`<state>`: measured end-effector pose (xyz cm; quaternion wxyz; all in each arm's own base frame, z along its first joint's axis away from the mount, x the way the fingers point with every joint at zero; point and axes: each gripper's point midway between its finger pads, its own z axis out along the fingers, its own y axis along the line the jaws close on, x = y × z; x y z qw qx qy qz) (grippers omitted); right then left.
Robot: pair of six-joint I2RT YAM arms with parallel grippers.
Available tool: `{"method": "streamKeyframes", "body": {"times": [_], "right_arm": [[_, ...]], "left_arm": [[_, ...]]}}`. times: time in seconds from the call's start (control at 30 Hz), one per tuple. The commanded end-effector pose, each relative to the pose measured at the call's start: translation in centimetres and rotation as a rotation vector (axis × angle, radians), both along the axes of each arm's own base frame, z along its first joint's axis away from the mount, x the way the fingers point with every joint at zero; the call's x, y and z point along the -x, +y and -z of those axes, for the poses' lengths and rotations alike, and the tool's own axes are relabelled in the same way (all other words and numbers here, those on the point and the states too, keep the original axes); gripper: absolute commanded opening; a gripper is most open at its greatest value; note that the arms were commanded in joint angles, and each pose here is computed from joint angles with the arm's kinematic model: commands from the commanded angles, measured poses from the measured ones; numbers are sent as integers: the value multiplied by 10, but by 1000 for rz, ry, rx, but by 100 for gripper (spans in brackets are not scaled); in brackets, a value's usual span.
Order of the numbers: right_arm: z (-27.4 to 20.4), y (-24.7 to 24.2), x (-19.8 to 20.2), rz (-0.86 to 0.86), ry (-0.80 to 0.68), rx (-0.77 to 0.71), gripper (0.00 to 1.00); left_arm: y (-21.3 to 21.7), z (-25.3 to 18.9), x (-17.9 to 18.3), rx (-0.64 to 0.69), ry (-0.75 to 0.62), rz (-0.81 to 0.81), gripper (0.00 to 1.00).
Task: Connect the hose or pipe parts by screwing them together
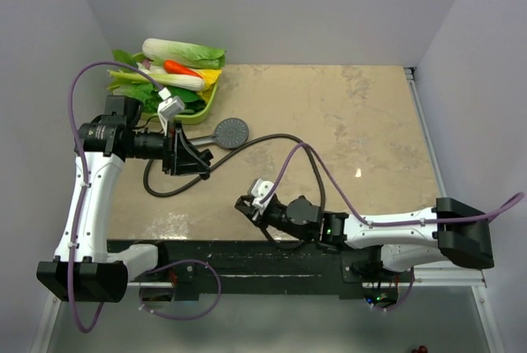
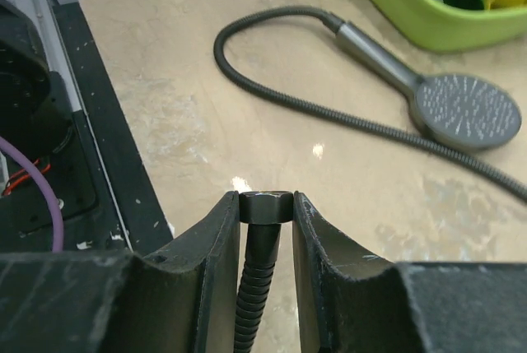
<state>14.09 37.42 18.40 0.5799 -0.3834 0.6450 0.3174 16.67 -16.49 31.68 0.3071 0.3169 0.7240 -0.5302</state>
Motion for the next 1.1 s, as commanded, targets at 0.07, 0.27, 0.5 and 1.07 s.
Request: {"method": "streamKeyframes", "body": {"times": [0.07, 0.27, 0.5, 1.07], "right_arm": [[-75, 29, -13, 108, -291, -81, 0], [-124, 37, -25, 271, -429, -194, 0], [-140, 45, -20, 292, -460, -248, 0], [-144, 60, -8, 242, -450, -311, 0]], "left_arm": [[-6, -9, 8, 70, -22, 45, 0], [-6, -4, 10, 78, -53, 54, 0], [-6, -4, 10, 79, -62, 55, 0], [-7, -12, 10, 91, -67, 57, 0]]}}
